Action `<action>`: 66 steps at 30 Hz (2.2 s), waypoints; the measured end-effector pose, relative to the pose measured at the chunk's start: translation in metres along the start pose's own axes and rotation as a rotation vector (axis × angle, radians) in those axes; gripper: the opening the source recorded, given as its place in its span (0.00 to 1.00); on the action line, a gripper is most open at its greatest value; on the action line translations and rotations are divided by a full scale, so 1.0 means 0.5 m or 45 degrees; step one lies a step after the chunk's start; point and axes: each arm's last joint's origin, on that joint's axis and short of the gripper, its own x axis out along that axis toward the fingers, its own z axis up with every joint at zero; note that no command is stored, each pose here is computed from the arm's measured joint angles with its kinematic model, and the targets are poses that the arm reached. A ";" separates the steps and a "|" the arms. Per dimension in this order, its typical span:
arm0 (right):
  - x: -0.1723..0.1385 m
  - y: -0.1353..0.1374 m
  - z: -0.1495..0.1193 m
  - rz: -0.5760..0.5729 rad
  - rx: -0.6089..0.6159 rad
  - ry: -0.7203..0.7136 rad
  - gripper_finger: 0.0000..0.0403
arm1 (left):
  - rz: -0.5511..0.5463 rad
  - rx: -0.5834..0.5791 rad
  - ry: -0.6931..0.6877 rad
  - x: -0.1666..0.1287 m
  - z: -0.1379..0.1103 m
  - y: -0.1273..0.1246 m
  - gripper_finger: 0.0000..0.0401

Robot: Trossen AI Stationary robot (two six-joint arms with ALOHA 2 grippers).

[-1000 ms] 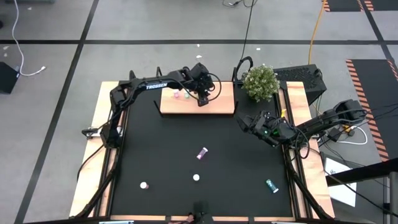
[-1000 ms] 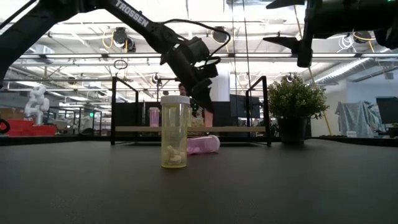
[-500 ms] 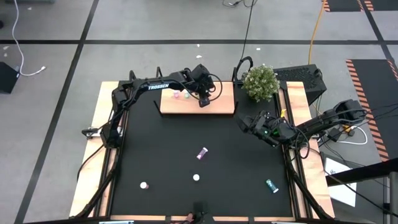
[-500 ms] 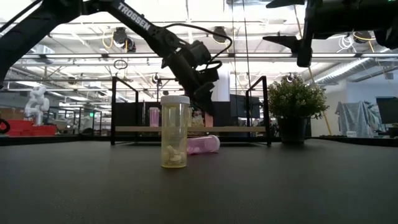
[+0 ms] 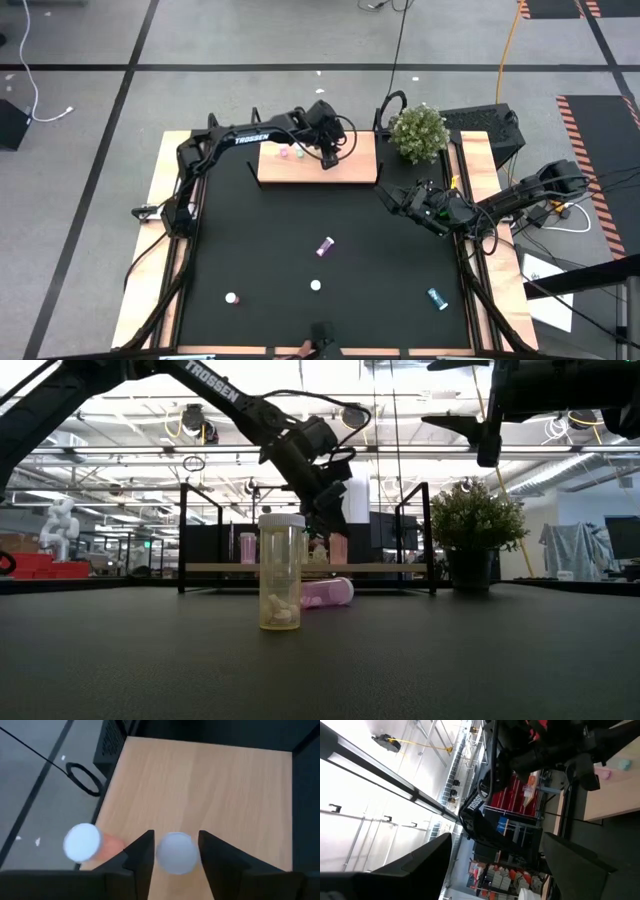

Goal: Pick and place medicine bottles onto shelf by color
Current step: Put the right red medicine bottle on the shelf aligned with the other red medicine bottle, then put the pink medicine bottle on the shelf aligned with the other pink medicine bottle

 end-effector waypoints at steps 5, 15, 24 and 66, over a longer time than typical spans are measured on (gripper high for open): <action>0.000 0.000 0.000 -0.002 -0.002 0.002 0.75 | 0.003 0.004 0.016 -0.002 -0.002 0.001 0.49; 0.000 0.004 -0.002 0.048 0.002 0.082 0.75 | 0.002 0.063 0.004 -0.071 0.062 -0.014 0.65; 0.005 0.026 -0.003 0.305 -0.151 0.341 0.75 | -0.034 0.153 -0.117 -0.208 0.193 -0.076 0.68; 0.077 0.076 -0.336 -0.060 -0.969 1.100 0.52 | -0.190 -0.015 -0.111 -0.686 0.132 -0.468 0.68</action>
